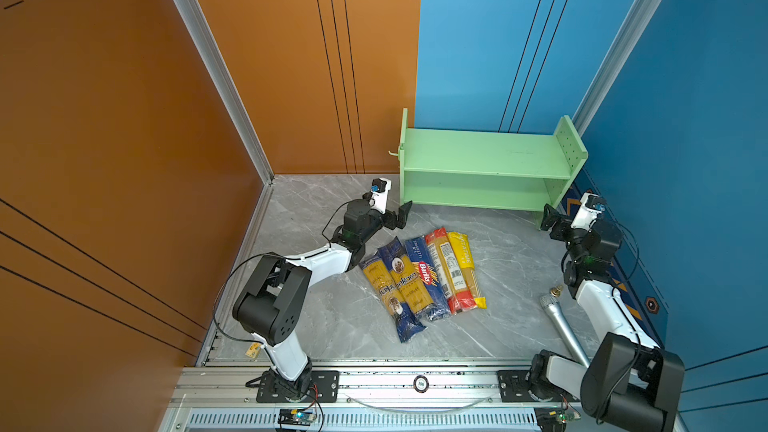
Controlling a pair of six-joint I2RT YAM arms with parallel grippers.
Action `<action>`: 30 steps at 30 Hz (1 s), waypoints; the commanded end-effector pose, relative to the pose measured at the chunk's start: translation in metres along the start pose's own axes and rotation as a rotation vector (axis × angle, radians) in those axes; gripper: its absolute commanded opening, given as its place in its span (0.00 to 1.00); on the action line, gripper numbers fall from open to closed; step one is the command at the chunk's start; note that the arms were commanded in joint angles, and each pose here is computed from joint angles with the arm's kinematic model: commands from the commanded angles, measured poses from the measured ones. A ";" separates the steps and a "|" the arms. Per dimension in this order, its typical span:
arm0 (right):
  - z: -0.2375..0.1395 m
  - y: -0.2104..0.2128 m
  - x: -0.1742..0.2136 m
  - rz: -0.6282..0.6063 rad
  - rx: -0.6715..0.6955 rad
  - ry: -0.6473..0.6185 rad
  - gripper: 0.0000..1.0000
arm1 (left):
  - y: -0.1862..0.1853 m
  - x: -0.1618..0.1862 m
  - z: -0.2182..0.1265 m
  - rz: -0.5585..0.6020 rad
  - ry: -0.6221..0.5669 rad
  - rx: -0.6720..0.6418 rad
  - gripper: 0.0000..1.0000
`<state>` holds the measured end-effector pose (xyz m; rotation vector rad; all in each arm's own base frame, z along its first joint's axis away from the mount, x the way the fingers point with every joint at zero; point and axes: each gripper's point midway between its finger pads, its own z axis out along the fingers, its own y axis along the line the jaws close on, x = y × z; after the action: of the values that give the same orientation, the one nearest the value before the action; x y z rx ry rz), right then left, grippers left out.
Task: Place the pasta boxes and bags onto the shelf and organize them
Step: 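Raise both arms and reach toward the side panels of the green shelf, then lower the left gripper over the hooked shelf panel while the right straddles the other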
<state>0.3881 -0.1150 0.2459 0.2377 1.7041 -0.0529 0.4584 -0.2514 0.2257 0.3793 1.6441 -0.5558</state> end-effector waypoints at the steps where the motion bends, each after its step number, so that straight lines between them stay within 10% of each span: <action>1: 0.007 0.000 -0.028 -0.048 -0.014 -0.062 0.99 | -0.002 -0.020 0.008 -0.007 -0.071 -0.018 0.98; 30: 0.047 -0.018 -0.039 -0.133 -0.077 -0.183 0.93 | -0.005 -0.030 0.035 0.160 -0.204 -0.083 0.98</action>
<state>0.4325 -0.1417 0.2554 0.0957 1.6112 -0.0752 0.4812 -0.2740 0.2449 0.3950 1.4636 -0.4290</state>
